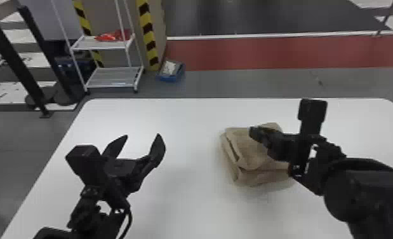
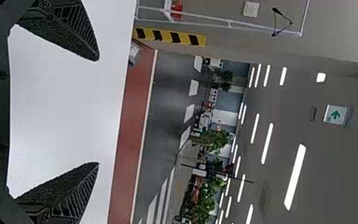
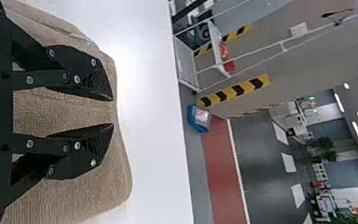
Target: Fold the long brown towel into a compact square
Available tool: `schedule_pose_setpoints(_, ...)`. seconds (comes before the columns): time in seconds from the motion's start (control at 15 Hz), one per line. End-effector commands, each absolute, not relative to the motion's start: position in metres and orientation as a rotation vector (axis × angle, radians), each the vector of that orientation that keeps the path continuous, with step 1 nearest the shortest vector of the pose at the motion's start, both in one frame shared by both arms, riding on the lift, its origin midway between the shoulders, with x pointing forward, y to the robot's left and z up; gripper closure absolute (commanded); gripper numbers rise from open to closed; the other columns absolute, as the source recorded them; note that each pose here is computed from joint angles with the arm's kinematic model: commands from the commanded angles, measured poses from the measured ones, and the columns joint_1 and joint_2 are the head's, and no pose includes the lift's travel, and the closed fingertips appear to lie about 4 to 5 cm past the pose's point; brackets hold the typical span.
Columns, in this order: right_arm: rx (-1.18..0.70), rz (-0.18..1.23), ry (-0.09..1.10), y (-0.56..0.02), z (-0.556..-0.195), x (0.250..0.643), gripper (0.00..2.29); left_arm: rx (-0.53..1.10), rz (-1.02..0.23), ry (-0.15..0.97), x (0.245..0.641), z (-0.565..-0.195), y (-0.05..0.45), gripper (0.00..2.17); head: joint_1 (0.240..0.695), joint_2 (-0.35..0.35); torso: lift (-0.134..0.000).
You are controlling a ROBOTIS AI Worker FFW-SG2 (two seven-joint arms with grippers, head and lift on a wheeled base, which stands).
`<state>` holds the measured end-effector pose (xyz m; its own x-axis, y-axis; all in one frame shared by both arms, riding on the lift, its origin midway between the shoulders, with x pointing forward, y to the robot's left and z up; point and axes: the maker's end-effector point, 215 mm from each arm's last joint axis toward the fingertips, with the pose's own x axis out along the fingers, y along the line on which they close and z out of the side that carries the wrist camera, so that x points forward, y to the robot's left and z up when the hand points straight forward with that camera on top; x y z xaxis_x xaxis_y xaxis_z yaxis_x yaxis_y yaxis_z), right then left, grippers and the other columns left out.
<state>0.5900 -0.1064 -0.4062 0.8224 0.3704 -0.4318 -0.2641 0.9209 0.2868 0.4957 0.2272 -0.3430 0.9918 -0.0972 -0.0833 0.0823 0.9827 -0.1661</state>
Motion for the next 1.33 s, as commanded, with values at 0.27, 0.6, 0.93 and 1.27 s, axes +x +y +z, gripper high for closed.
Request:
schedule_pose_setpoints(0.27, 0.132, 0.470, 0.620, -0.027, -0.434, 0.578, 2.18, -0.162, -0.081, 0.092, 0.494, -0.344, 0.234, 0.08, 0.695, 0.176, -0.123)
schedule_pose_setpoints(0.6, 0.164, 0.586, 0.632, 0.012, -0.429, 0.543, 2.18, -0.167, -0.079, 0.096, 0.493, -0.346, 0.234, 0.08, 0.695, 0.224, -0.123)
schedule_pose_setpoints(0.93, 0.141, 0.703, 0.735, 0.049, -0.430, 0.493, 2.18, -0.166, -0.078, 0.096, 0.492, -0.346, 0.235, 0.08, 0.695, 0.274, -0.123)
schedule_pose_setpoints(1.27, 0.205, 0.643, 0.647, 0.007, -0.390, 0.474, 2.18, -0.168, -0.073, 0.095, 0.490, -0.346, 0.240, 0.08, 0.695, 0.315, -0.123)
